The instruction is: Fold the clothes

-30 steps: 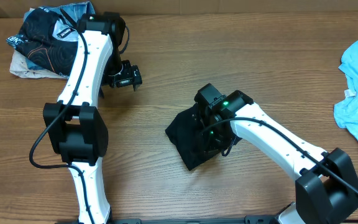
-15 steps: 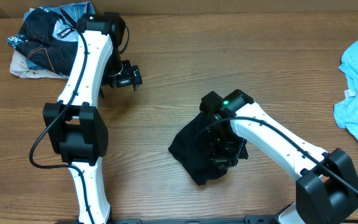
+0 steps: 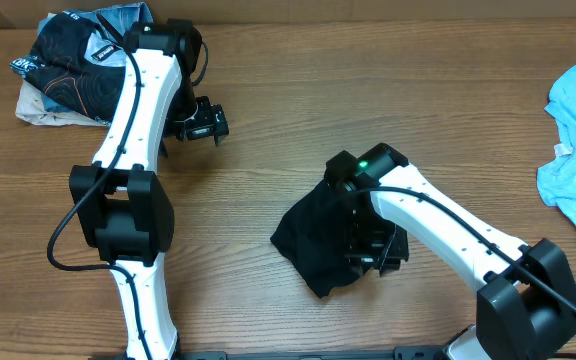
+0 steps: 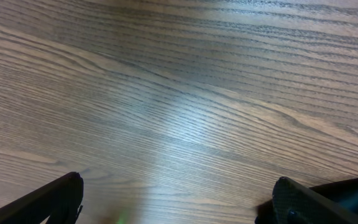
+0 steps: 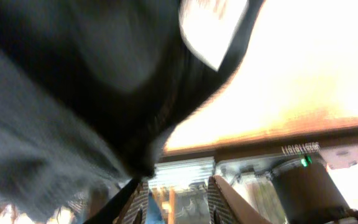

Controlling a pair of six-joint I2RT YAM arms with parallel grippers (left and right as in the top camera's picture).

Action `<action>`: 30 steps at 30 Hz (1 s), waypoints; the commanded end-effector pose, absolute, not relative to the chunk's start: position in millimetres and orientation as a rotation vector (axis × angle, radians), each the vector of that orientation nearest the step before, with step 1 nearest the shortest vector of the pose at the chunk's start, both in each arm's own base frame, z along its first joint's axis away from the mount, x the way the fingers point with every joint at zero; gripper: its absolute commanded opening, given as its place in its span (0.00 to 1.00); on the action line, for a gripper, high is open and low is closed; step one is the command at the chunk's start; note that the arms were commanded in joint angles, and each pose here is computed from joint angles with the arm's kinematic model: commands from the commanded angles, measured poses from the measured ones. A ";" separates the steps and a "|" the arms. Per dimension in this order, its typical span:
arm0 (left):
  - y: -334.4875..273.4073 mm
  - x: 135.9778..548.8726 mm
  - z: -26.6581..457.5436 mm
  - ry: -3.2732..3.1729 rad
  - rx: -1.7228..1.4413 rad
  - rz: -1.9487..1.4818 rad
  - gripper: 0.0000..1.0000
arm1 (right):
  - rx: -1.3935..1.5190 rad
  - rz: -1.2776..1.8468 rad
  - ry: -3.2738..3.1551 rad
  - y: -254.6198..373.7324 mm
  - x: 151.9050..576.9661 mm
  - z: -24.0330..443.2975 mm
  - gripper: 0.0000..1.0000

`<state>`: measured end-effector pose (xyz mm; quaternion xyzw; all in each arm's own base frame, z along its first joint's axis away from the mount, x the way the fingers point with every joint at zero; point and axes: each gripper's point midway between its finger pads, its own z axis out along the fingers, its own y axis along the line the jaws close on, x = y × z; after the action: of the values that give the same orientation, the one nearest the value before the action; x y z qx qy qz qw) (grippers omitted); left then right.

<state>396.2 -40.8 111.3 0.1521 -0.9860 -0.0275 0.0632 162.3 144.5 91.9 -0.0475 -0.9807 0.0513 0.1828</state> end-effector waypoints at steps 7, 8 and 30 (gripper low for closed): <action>-42.3 394.4 123.6 -3.008 0.459 -0.083 1.00 | -0.517 -0.076 -3.106 130.8 261.6 121.3 0.64; -42.2 394.4 123.6 -3.008 0.459 -0.083 1.00 | -0.563 -0.079 -3.110 123.5 268.0 121.2 0.66; -42.4 395.3 123.5 -3.011 0.460 -0.081 1.00 | -0.788 -0.102 -3.011 86.5 272.6 78.6 0.62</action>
<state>396.8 -41.0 111.2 0.1519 -0.9861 -0.0272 0.0619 276.8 84.3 81.6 -0.2473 -0.9686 -0.0252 0.0055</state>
